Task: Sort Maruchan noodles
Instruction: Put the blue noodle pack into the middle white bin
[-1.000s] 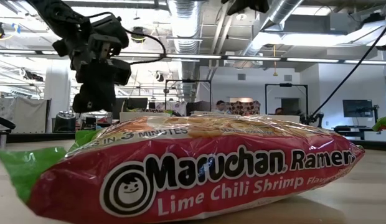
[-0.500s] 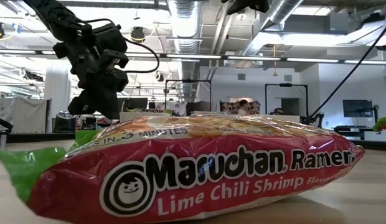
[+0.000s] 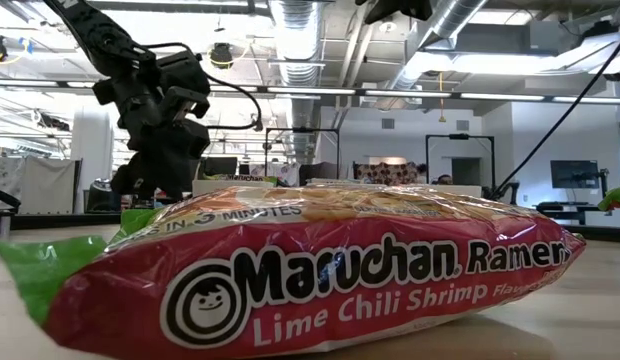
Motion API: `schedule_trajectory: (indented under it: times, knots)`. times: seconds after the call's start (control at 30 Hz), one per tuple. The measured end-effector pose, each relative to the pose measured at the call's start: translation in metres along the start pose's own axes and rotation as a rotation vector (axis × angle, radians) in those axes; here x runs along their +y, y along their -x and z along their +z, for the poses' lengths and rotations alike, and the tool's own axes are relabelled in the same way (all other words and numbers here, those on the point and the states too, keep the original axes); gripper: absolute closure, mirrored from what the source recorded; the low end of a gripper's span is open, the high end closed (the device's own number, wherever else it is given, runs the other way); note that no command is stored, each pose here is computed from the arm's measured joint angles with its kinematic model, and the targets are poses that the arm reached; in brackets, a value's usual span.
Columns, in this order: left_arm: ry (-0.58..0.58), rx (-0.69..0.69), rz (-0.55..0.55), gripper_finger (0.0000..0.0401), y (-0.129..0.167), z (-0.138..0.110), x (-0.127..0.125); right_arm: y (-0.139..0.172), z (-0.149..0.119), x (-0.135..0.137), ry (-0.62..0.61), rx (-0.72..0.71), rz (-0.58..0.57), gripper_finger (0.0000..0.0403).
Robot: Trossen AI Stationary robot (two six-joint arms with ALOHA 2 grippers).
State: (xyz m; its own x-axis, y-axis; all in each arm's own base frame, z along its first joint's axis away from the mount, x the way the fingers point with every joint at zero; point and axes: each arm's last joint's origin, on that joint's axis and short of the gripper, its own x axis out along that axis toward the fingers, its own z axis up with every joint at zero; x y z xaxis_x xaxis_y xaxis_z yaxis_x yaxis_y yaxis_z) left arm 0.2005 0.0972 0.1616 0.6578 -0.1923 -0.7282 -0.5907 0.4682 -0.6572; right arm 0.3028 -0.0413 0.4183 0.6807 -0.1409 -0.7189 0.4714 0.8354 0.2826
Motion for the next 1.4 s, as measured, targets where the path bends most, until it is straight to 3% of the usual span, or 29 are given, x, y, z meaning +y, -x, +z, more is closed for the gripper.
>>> schedule_trajectory:
  times: [0.33, 0.63, 1.03, 1.4]
  knots:
    - [0.042, -0.041, 0.082, 0.0318, -0.001, -0.002, 0.006, 0.000, 0.000, 0.000, 0.000, 0.000, 0.000, 0.0214]
    - [0.060, -0.080, 0.003, 0.0318, -0.006, -0.003, 0.009, 0.000, 0.000, 0.000, 0.000, -0.001, 0.000, 0.0214]
    - [0.063, -0.103, 0.039, 0.0318, -0.006, -0.003, 0.010, 0.000, 0.000, 0.000, 0.000, -0.002, 0.001, 0.0214]
    - [0.119, -0.043, -0.005, 0.0318, -0.033, 0.003, 0.020, 0.000, 0.001, 0.000, -0.001, -0.007, 0.004, 0.0214]
